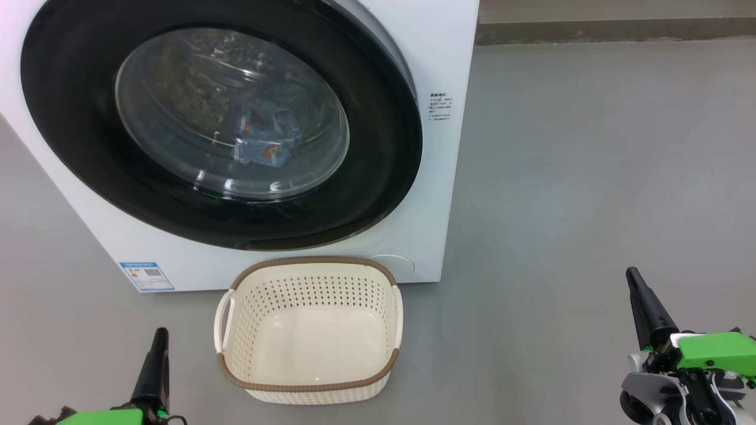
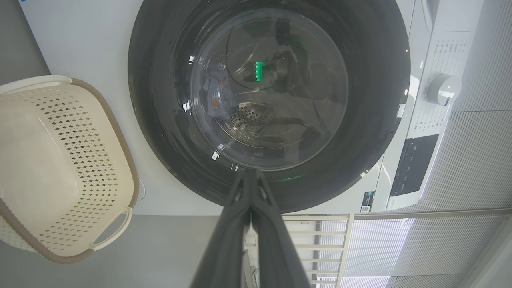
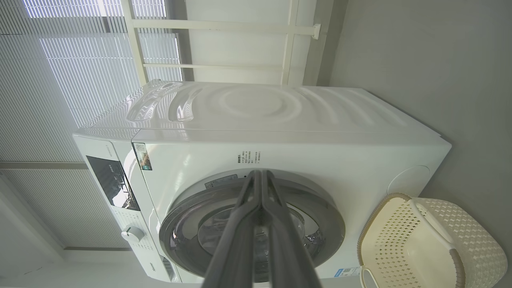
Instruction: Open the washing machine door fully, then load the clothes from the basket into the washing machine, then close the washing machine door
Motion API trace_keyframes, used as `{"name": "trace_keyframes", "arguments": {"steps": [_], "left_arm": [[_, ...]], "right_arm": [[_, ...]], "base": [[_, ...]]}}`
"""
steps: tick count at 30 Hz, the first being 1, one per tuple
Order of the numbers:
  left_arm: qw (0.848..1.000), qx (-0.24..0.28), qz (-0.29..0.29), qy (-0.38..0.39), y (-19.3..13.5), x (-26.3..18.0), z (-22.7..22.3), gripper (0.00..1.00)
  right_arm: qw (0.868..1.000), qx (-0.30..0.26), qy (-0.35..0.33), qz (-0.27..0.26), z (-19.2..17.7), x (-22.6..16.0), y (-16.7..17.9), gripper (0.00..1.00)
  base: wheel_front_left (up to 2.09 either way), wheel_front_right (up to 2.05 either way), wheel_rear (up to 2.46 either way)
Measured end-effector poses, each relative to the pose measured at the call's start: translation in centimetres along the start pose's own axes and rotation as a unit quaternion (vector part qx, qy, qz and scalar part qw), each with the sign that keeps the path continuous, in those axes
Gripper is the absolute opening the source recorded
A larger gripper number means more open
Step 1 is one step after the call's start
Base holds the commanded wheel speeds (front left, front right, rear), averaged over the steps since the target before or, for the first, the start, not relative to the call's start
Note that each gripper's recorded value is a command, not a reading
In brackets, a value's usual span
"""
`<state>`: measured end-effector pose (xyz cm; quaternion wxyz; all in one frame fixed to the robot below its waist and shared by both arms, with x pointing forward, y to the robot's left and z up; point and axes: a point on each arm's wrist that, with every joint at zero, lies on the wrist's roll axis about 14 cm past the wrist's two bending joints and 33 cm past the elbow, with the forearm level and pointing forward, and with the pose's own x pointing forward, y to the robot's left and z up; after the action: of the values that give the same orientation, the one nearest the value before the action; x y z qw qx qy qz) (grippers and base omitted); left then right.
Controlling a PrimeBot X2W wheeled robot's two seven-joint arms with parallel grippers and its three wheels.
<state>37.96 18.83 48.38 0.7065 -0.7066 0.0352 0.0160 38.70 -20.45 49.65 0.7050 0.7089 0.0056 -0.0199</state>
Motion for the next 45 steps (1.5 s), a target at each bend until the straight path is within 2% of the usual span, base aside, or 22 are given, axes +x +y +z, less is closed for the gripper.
{"name": "trace_keyframes", "arguments": {"steps": [45], "left_arm": [[1.0, 0.0, 0.0, 0.0, 0.0, 0.0, 0.01, 0.0]], "right_arm": [[1.0, 0.002, 0.0, 0.0, 0.0, -0.01, -0.01, 0.0]], "base": [[0.0, 0.0, 0.0]]}}
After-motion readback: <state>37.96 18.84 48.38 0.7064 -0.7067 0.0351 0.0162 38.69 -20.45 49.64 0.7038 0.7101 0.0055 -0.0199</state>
